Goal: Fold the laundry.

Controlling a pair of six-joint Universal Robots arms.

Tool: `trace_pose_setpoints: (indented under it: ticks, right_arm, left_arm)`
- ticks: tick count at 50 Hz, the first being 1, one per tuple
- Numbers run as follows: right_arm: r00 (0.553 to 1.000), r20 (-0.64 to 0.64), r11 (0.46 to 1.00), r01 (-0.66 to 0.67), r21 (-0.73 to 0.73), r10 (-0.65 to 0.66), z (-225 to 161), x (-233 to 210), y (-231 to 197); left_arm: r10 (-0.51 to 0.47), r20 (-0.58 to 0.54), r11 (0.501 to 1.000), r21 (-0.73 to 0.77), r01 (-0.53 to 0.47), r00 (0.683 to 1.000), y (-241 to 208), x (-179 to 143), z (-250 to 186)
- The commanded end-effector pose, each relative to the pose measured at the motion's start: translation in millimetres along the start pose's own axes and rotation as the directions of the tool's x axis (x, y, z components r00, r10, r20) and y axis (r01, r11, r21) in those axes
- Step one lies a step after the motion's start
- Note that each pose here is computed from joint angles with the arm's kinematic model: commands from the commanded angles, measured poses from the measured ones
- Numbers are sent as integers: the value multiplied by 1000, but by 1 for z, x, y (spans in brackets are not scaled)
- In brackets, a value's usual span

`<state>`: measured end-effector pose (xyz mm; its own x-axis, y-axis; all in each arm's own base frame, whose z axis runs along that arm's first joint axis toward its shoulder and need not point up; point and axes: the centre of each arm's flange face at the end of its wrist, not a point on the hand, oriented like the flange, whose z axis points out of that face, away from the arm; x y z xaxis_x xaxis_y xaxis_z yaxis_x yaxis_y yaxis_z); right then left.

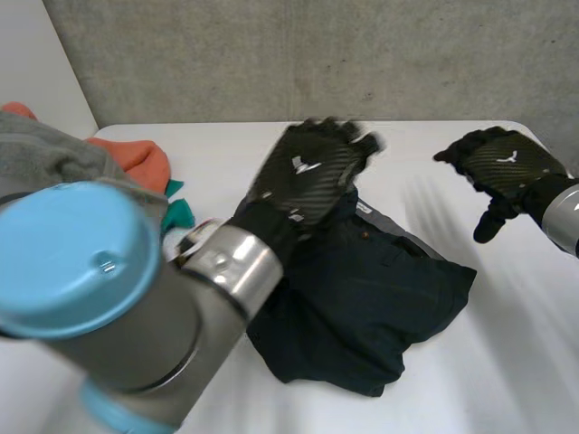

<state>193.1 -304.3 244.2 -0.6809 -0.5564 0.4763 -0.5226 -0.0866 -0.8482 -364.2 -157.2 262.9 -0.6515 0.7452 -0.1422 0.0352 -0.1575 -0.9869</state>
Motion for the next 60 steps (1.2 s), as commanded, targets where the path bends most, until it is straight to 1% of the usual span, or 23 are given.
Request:
trace_pose_setpoints:
  ticks: [1,3,4,6,8,11,14,21,26,28,30,32,34,37,38,40,42,45,49,52,55,56,60]
  right_arm:
    - [965,212,985,168,-44,-155,-10,-26,14]
    - [949,254,975,209,-71,-185,-9,-30,24]
    - [930,296,962,256,-91,-220,-7,-35,33]
    - [908,342,949,295,-107,-244,-5,-40,44]
    - [879,392,934,338,-112,-271,-3,-47,54]
    - [873,412,935,334,-114,-262,4,-52,66]
    - [877,402,937,332,-107,-265,11,-55,74]
    - [901,359,954,288,-77,-243,24,-61,85]
    - [920,334,970,236,-58,-204,26,-60,81]
    - [932,319,979,196,-50,-171,25,-57,74]
    - [940,305,983,177,-47,-154,23,-54,67]
    - [949,280,986,160,-43,-142,18,-48,53]
    - [959,251,987,149,-55,-131,9,-38,35]
    - [971,203,988,142,-55,-128,-4,-21,10]
    - [979,166,990,130,-59,-119,-13,-8,-4]
    - [985,138,992,110,-59,-101,-21,3,-19]
    - [991,121,996,68,-50,-62,-32,12,-39]
    - [993,119,999,32,-33,-28,-39,14,-57]
    - [990,136,1000,-23,-7,23,-41,7,-72]
    - [980,185,998,-67,-20,69,-32,-8,-69]
    - [966,235,993,-100,-60,111,-19,-28,-56]
    - [957,261,990,-109,-86,128,-10,-40,-48]
    - [944,298,985,-109,-135,145,14,-67,-25]
  left_arm:
    - [-7,59,942,-334,27,998,46,-1,-58]
    - [-15,48,915,-403,33,999,57,3,-68]
    - [-20,37,883,-467,35,999,69,7,-77]
    - [-25,28,852,-522,36,999,81,10,-82]
    - [-32,32,830,-556,44,999,95,12,-81]
    - [-28,44,818,-574,48,999,109,11,-75]
    - [-20,55,820,-570,48,998,116,10,-68]
    - [24,63,865,-501,11,998,129,15,-48]
    - [114,21,882,-462,-91,993,141,22,-37]
    - [185,29,887,-436,-154,982,139,17,-29]
    - [229,65,891,-416,-182,971,131,10,-24]
    - [263,152,910,-369,-192,953,107,-7,-17]
    - [250,246,942,-285,-177,937,72,-26,-12]
    - [216,306,969,-182,-166,927,32,-42,-13]
    - [187,334,981,-107,-161,924,6,-51,-16]
    - [159,351,987,-30,-158,923,-20,-59,-20]
    - [120,340,985,73,-153,933,-53,-65,-28]
    - [94,321,982,125,-141,943,-74,-70,-34]
    - [65,309,995,46,-83,949,-65,-83,-28]
    - [55,328,996,-83,-29,943,-36,-100,-16]
    - [51,345,972,-235,33,937,6,-115,-4]
    - [49,343,951,-303,61,938,28,-119,2]
    - [32,324,918,-383,100,946,69,-126,22]
